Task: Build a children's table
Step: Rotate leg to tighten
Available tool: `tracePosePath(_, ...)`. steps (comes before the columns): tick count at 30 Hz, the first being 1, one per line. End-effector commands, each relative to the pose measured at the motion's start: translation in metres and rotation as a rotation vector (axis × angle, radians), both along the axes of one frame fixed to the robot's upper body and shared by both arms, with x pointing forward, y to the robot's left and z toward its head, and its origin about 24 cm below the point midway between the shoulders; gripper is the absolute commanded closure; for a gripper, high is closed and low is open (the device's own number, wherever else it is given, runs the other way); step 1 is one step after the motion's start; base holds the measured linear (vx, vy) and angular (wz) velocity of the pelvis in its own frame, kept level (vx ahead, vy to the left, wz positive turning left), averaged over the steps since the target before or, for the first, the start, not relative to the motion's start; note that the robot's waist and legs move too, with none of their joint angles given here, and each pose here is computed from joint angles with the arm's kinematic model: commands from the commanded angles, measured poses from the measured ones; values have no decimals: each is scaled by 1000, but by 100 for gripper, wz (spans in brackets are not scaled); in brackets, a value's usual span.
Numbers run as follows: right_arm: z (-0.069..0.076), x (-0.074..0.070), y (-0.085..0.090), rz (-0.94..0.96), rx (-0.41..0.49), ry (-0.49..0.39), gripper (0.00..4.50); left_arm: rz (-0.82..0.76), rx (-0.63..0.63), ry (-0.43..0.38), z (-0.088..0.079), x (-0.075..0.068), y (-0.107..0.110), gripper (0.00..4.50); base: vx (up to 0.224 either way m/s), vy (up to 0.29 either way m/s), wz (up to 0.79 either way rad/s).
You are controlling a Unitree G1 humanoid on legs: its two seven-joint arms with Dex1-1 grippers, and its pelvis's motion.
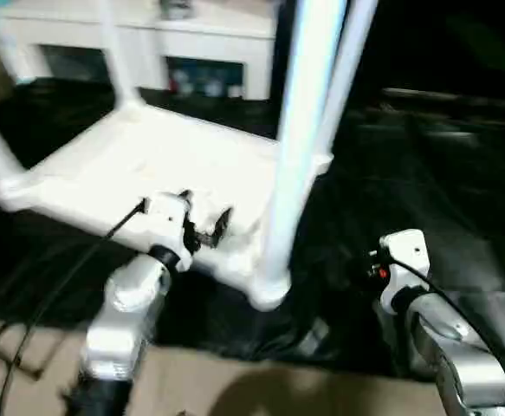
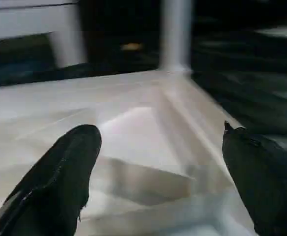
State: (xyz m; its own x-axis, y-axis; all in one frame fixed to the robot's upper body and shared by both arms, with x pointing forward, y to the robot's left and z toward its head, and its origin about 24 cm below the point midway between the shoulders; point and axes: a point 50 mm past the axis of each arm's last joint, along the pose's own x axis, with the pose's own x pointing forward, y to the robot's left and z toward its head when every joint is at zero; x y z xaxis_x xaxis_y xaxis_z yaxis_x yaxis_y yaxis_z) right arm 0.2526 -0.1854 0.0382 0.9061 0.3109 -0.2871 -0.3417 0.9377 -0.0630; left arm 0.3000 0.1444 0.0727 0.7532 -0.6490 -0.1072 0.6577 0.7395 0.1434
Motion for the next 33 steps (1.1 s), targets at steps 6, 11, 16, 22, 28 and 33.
tracePosePath(6, 9, -6, -17, 156, -73, 24, 135, -384, 207, 107, -2, 2, -1, 7, -33, 14, 1)
tracePosePath(11, 12, -15, -23, 332, -137, 83, 135, -582, 407, 139, 0, 13, -3, 52, 0, 0, 0)
tracePosePath(16, 15, -25, -17, 503, -150, 137, 135, -664, 505, 138, 2, 25, -9, 97, 0, 0, 0)
tracePosePath(22, 13, -34, -15, 613, -161, 197, 135, -763, 594, 222, -2, 34, -14, 156, 9, 2, 0)
tracePosePath(28, 16, -35, -16, 629, -159, 207, 135, -769, 621, 253, -1, 44, -15, 195, 0, 0, 0)
tracePosePath(33, 15, -38, -15, 654, -151, 226, 135, -770, 623, 275, 0, 49, -16, 228, 0, 0, 0)
